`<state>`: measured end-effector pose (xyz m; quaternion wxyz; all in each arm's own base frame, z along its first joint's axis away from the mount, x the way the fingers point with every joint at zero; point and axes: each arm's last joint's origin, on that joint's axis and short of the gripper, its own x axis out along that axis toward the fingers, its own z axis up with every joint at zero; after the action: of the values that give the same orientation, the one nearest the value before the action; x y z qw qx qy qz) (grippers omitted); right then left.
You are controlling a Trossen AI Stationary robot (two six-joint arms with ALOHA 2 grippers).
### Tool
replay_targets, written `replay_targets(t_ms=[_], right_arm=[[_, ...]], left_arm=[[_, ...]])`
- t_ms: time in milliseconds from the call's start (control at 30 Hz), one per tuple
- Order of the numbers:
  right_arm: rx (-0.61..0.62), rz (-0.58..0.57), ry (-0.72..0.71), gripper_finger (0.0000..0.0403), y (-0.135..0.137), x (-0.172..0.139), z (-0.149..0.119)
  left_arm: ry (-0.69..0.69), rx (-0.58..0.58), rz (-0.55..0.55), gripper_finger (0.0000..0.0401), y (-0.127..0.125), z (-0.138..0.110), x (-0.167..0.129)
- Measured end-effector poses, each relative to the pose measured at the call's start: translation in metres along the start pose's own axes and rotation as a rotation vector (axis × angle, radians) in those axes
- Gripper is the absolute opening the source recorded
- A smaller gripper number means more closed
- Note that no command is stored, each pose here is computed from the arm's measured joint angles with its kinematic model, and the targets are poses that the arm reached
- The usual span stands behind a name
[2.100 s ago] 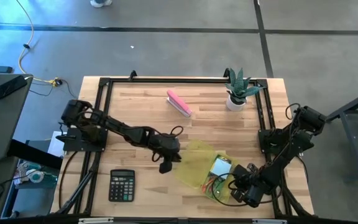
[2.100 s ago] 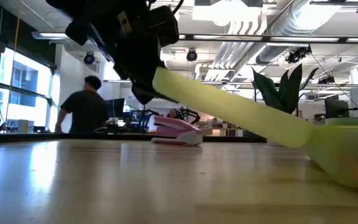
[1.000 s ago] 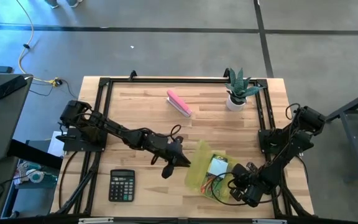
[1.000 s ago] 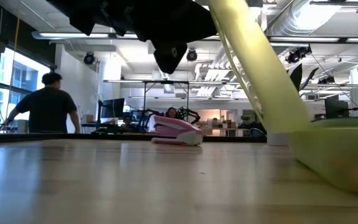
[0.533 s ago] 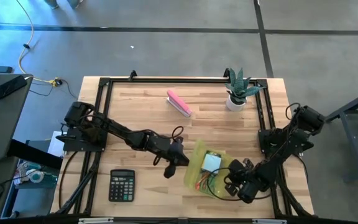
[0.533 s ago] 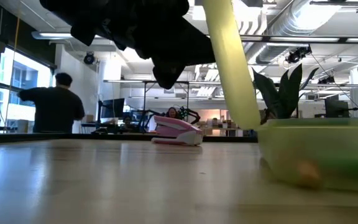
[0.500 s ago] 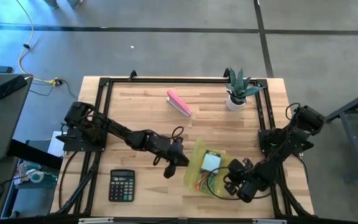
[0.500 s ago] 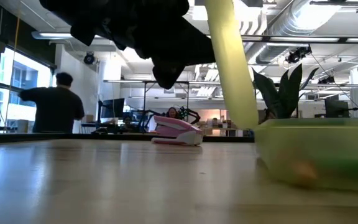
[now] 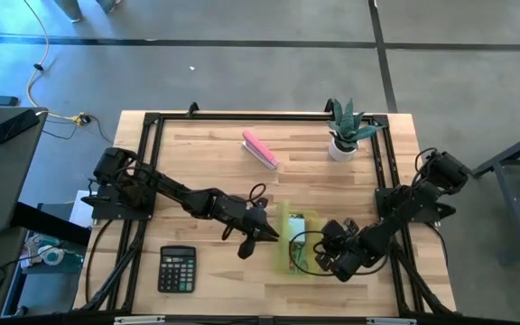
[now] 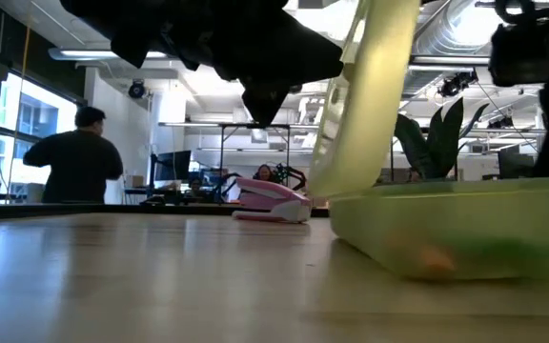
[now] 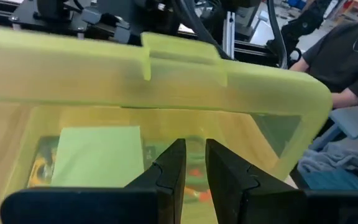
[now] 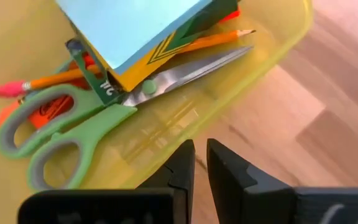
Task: Pack school essentials
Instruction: Close the yellow supply box
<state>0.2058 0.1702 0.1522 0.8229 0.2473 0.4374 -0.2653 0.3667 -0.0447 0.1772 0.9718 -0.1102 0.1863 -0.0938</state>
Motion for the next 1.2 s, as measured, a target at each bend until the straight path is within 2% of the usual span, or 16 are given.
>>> replay_targets(t_ms=[200,433,833,1200], right_arm=[[-0.005,0.020,-0.023,0.0034,0.003,0.005,0.011],[0.008,0.015,-0.039,0.0034,0.002,0.007,0.015],[-0.003,-0.013,-0.087,0.0034,0.000,0.007,0.016],[-0.010,0.053,-0.115,0.0034,-0.004,-0.020,0.022]], left_arm=[[-0.003,-0.003,0.024,0.0053,0.011,0.001,0.000],[0.036,-0.036,0.049,0.0053,0.026,-0.012,0.008],[0.042,-0.043,0.065,0.0053,0.029,-0.015,0.010],[0.044,-0.043,0.066,0.0053,0.030,-0.015,0.010]])
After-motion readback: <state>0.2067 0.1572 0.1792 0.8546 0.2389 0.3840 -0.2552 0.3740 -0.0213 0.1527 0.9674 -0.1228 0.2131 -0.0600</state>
